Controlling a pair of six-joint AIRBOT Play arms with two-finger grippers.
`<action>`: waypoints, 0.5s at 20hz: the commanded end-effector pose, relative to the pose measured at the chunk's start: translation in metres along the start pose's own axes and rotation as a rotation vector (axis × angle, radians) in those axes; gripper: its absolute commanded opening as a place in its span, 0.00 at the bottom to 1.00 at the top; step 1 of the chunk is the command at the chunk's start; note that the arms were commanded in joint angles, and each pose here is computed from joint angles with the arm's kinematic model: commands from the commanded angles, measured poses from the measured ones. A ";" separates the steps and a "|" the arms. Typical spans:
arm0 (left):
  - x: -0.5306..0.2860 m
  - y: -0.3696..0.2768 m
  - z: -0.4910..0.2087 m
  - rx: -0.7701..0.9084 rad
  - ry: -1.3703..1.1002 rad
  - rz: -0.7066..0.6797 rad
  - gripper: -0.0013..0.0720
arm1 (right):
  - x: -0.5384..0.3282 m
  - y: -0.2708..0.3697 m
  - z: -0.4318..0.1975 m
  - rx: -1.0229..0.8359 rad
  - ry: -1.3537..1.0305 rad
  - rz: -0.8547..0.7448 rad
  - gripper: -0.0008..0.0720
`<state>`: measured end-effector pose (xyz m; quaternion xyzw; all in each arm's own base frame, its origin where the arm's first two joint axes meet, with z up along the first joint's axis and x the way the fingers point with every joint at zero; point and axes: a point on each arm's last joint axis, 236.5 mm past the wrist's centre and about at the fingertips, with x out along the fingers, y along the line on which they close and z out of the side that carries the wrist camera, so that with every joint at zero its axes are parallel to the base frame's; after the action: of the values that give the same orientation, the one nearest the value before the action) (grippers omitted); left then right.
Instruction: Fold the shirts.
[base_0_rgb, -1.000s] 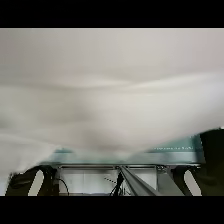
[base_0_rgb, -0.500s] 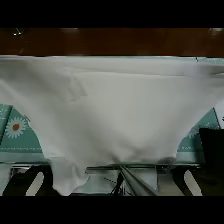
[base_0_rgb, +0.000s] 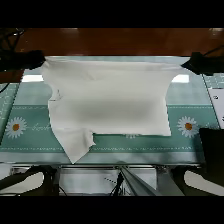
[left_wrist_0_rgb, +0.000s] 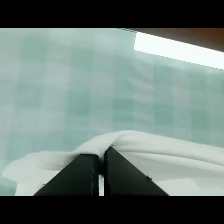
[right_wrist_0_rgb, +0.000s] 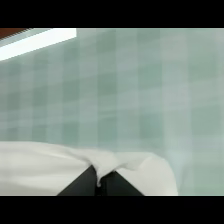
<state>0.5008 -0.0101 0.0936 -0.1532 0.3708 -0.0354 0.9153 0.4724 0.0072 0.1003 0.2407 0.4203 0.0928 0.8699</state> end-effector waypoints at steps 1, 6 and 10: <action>0.075 0.009 -0.013 -0.144 0.086 -0.033 0.05 | 0.076 -0.018 0.018 0.059 0.042 0.034 0.03; 0.105 0.013 -0.038 -0.225 0.184 -0.042 0.05 | 0.129 -0.034 0.021 0.156 0.105 0.016 0.03; 0.084 0.018 -0.042 -0.188 0.265 -0.059 0.05 | 0.122 -0.041 0.011 0.160 0.162 0.022 0.03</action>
<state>0.5444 -0.0185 0.0056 -0.2492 0.4518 -0.0292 0.8561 0.5603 0.0137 0.0096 0.2989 0.4737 0.0838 0.8241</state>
